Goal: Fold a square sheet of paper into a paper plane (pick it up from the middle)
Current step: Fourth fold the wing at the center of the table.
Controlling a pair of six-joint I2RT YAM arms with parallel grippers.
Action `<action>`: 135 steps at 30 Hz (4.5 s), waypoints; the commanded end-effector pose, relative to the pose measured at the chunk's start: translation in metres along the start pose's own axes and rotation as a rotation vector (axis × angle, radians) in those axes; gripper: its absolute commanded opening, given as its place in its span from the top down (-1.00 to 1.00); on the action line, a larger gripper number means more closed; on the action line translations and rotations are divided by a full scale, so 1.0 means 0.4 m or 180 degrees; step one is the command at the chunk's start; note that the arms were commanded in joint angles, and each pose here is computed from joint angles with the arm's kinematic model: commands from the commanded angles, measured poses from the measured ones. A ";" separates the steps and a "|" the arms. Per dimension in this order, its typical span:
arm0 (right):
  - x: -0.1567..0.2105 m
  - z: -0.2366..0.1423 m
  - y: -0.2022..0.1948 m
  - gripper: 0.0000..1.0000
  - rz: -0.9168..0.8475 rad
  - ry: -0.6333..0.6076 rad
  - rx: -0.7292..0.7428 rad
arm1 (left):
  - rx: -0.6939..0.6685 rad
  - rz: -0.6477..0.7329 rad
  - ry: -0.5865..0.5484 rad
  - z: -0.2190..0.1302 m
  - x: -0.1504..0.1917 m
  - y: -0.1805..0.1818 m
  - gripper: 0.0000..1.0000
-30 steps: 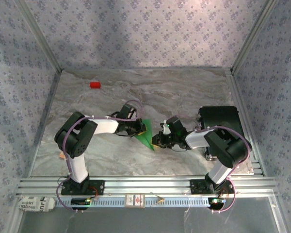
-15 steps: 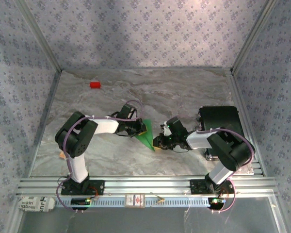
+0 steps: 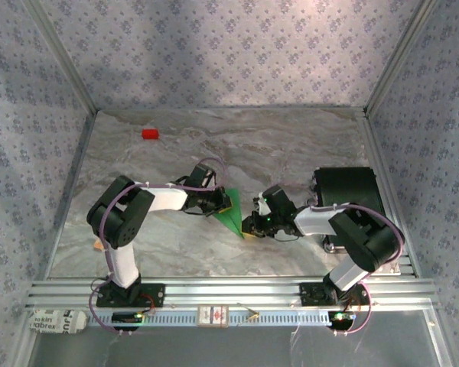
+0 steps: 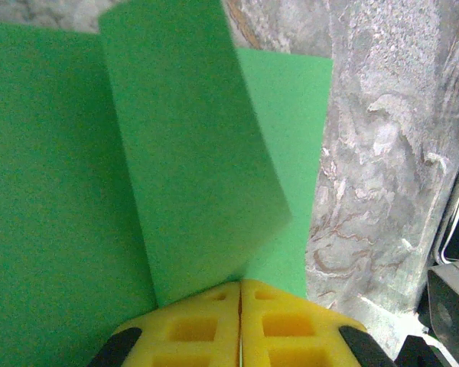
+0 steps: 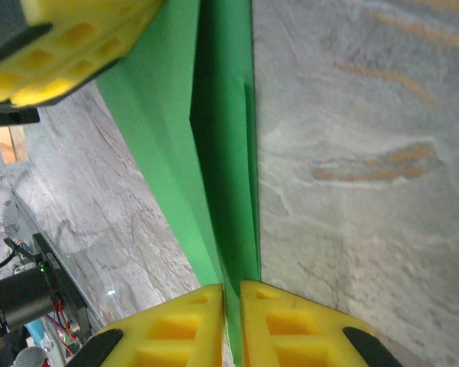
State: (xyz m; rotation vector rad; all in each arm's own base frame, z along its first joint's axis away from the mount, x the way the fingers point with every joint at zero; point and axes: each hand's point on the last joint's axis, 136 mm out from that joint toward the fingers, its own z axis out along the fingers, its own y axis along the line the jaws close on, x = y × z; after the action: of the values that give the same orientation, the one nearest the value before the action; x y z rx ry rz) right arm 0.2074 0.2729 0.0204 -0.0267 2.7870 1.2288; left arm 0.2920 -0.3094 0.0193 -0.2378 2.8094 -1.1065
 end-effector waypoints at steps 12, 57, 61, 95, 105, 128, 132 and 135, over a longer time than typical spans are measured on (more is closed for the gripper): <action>0.106 0.004 -0.095 0.84 0.0216 0.0466 0.0445 | -0.0312 -0.0171 0.0138 0.024 0.037 0.074 0.85; -0.055 0.001 0.126 0.85 -0.0197 0.0209 -0.0069 | -0.0350 -0.0260 -0.0034 -0.006 0.082 0.093 0.86; -0.058 0.021 0.102 0.85 -0.0096 0.0211 -0.0043 | -0.0344 -0.0254 -0.0028 -0.006 0.081 0.091 0.87; 0.060 0.038 -0.022 0.88 0.0268 0.0380 0.0067 | -0.0417 -0.0282 -0.0028 -0.003 0.082 0.107 0.87; 0.104 0.016 -0.060 0.89 0.0230 0.0457 0.0281 | -0.0517 -0.0328 -0.0009 0.000 0.087 0.130 0.88; 0.168 -0.023 -0.104 0.90 0.0189 0.0576 0.0501 | -0.0576 -0.0365 0.0002 -0.002 0.089 0.146 0.88; 0.181 -0.033 -0.113 0.90 0.0169 0.0620 0.0568 | -0.0584 -0.0369 0.0005 -0.003 0.091 0.149 0.89; 0.190 -0.041 -0.120 0.90 0.0137 0.0642 0.0626 | -0.0587 -0.0370 0.0013 -0.003 0.092 0.150 0.88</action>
State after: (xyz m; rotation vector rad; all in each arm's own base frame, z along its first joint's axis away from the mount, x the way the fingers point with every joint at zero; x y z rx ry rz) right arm 0.1727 0.2614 0.0175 -0.1029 2.8753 1.1743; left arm 0.2728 -0.3069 0.0179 -0.3089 2.7855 -1.1088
